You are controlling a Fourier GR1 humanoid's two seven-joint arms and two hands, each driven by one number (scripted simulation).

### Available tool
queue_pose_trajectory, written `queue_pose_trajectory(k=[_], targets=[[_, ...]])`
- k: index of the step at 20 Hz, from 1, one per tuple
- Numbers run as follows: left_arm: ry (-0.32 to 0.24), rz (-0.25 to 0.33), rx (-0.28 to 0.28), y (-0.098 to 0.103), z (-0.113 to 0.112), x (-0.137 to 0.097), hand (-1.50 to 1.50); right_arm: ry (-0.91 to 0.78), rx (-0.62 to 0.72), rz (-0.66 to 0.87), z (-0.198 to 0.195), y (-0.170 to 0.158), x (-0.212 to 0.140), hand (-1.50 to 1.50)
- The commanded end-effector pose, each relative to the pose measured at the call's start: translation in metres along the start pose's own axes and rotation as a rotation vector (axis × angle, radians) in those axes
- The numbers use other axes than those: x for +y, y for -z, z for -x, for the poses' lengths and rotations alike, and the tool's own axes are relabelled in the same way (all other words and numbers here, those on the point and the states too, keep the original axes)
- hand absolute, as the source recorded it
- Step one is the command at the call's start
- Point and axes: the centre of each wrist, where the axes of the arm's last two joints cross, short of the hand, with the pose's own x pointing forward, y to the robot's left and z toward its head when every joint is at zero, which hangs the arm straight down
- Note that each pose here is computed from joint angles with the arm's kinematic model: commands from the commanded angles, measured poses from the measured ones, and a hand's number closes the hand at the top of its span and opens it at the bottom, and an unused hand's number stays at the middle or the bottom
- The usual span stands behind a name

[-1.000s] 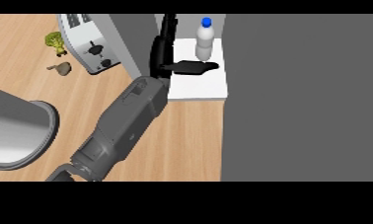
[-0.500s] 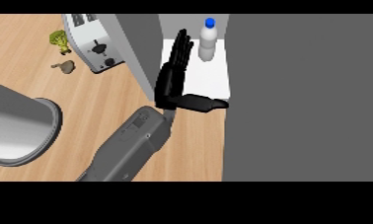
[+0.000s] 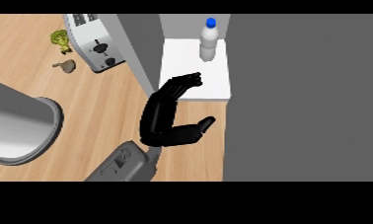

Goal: Pick up the bottled water, place it into the cabinet and close the cabinet

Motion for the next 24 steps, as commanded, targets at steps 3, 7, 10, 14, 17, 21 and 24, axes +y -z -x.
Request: queue_pose_trajectory(k=[3,7,10,14,17,21,24], targets=[[-0.016,-0.01,0.044,-0.041,-0.023,0.01,1.5,-0.115,0.07,-0.224,-0.031,-0.002,-0.003,1.5],[0.007,-0.05,0.004,-0.053,-0.05,0.041,-1.5,-0.101,0.062,-0.35,-0.036,-0.001,0.008,1.5],[0.02,-0.075,-0.002,-0.069,-0.061,0.066,-1.5,-0.132,-0.014,-0.406,-0.051,0.005,0.012,1.5],[0.022,-0.14,-0.026,-0.09,-0.076,0.075,-1.5,-0.133,-0.017,-0.443,-0.046,0.01,0.017,1.5],[-0.021,-0.166,-0.021,-0.102,-0.085,0.087,-1.5,-0.07,0.021,-0.533,-0.052,0.01,0.027,1.5],[-0.043,-0.198,-0.023,-0.115,-0.096,0.102,-1.5,-0.049,0.003,-0.664,-0.051,0.014,0.035,1.5],[-0.049,-0.207,-0.008,-0.117,-0.106,0.109,-1.5,-0.056,-0.013,-0.701,-0.055,0.019,0.041,1.5]])
